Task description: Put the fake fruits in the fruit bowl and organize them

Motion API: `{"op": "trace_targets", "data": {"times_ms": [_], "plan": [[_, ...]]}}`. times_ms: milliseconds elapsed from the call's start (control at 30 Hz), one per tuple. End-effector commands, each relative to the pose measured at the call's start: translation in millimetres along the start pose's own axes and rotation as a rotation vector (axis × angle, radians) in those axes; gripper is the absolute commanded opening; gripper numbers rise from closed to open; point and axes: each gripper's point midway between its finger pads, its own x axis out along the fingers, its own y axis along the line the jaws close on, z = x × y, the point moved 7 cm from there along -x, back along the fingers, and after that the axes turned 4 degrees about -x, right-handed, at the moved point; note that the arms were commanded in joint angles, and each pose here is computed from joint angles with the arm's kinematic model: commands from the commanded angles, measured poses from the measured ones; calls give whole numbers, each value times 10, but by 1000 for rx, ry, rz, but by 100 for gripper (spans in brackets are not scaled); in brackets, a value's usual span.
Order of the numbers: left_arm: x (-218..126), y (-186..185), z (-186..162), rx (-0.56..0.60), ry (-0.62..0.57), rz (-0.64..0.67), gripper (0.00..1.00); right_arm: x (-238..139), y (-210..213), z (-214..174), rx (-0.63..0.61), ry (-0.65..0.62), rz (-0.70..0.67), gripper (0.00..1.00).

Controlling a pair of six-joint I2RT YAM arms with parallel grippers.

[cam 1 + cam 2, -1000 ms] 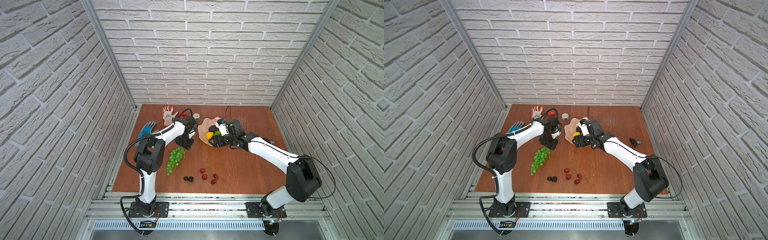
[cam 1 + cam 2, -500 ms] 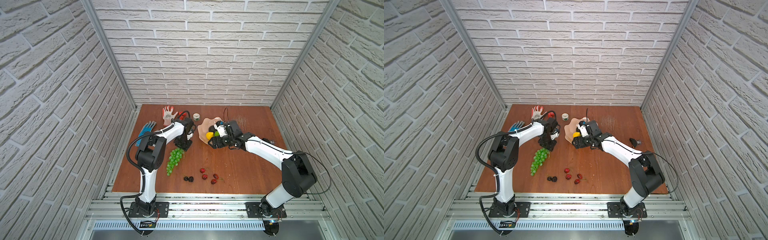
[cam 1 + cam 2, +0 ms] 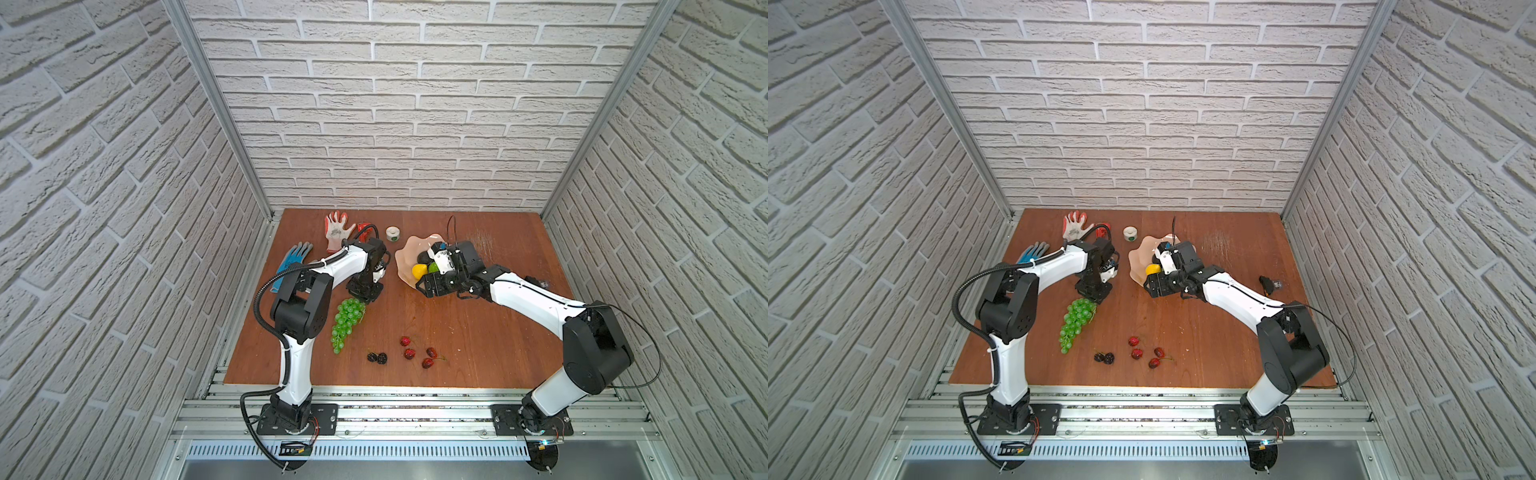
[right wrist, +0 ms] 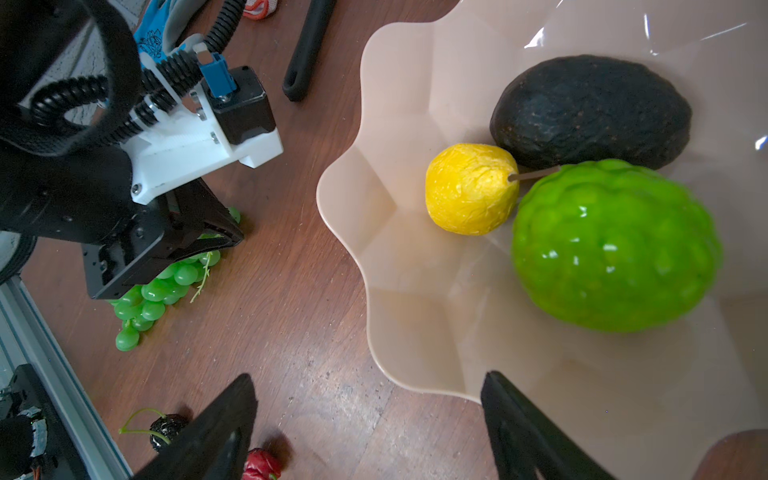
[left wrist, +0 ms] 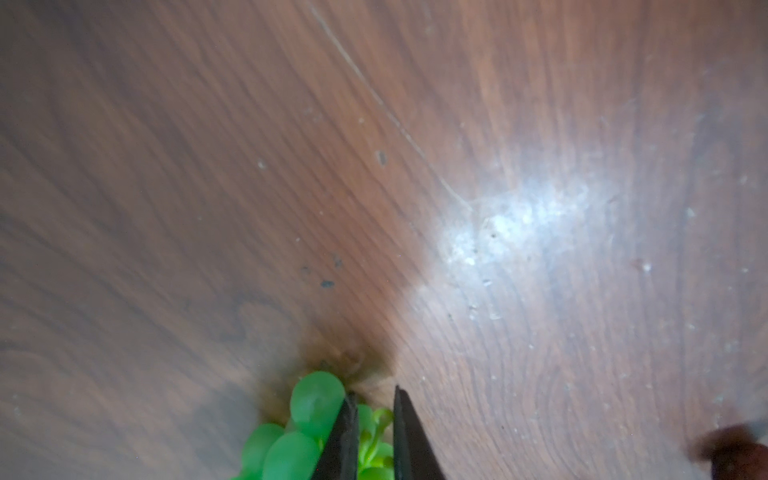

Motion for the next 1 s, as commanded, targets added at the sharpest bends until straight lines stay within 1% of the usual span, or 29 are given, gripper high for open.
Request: {"op": "trace_targets", "data": {"times_ms": [0, 33, 67, 167, 233, 400, 467, 567, 667, 767, 867, 967], "plan": [[-86, 34, -61, -18, 9, -1, 18, -39, 18, 106, -18, -51, 15, 86], [-116, 31, -57, -18, 1, -1, 19, -41, 18, 104, -18, -52, 15, 86], [-146, 30, -56, -22, -6, -1, 26, -49, 19, 102, -18, -53, 14, 86], [-265, -11, -66, -17, -24, -2, 38, -68, 22, 101, -19, -56, 13, 86], [-317, -62, -87, 2, -21, 0, 42, -71, 20, 98, -20, -56, 11, 86], [-339, -143, -162, 24, 37, 30, 42, -68, 22, 101, -18, -57, 13, 86], [-321, -205, -182, 60, 41, 40, 42, -71, 25, 106, -18, -58, 15, 86], [-271, -243, -178, 111, 54, 101, 42, -74, 26, 105, -18, -58, 15, 86], [-256, -241, -170, 129, 60, 131, 43, -95, 27, 107, -19, -61, 11, 86], [-262, -250, -186, 147, 53, 138, 46, -107, 23, 93, -19, -62, 6, 86], [-249, -272, -218, 175, 54, 179, 48, -98, 20, 86, -18, -60, 7, 86], [-231, -324, -242, 169, 71, 165, 48, -87, 20, 85, -17, -56, 10, 86]]}}
